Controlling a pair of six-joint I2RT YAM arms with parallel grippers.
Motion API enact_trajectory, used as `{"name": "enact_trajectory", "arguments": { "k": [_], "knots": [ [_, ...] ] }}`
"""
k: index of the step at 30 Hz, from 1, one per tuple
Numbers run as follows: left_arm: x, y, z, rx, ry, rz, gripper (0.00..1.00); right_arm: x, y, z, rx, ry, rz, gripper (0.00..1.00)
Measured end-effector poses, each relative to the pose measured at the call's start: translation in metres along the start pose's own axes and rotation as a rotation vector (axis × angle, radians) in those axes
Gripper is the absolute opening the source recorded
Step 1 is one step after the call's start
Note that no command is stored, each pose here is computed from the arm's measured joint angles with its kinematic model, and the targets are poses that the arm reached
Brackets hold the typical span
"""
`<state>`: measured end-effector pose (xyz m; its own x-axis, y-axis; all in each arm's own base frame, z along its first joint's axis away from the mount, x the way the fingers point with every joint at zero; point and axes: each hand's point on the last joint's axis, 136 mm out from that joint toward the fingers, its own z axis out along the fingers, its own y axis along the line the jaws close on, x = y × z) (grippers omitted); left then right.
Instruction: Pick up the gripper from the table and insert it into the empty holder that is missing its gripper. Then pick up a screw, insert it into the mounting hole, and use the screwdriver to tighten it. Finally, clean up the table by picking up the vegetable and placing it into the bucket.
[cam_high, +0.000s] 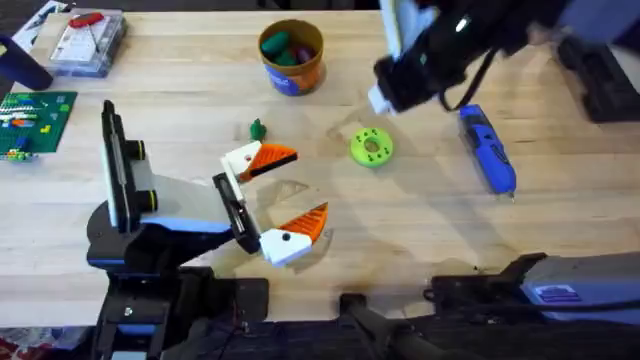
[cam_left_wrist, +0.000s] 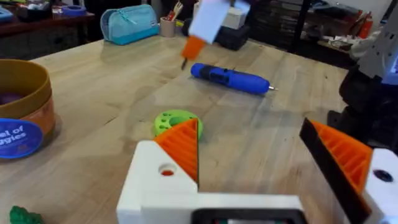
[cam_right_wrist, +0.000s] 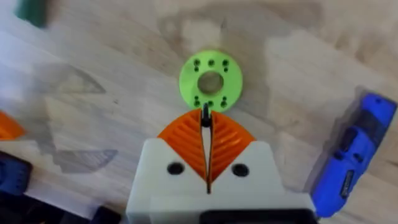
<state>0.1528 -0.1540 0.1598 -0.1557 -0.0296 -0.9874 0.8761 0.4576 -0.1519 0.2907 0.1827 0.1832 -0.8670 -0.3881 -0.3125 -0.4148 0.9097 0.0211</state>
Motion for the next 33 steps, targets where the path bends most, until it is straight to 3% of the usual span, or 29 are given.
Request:
{"name": "enact_trajectory", "arguments": {
  "k": [8, 15, 26, 33],
  "knots": [
    [0.0, 0.0, 0.0, 0.0, 0.0, 0.0, 0.993, -0.019, 0.005, -0.054, -0.029, -0.073, -0.053, 0.003],
    [0.0, 0.0, 0.0, 0.0, 0.0, 0.0, 0.993, -0.03, 0.018, -0.08, -0.07, -0.131, -0.117, 0.003],
    [0.0, 0.0, 0.0, 0.0, 0.0, 0.0, 0.993, -0.043, 0.089, -0.08, -0.194, -0.137, -0.31, 0.003],
    [0.0, 0.0, 0.0, 0.0, 0.0, 0.0, 0.993, -0.038, 0.13, -0.079, -0.269, -0.123, -0.441, 0.003]
  ]
}}
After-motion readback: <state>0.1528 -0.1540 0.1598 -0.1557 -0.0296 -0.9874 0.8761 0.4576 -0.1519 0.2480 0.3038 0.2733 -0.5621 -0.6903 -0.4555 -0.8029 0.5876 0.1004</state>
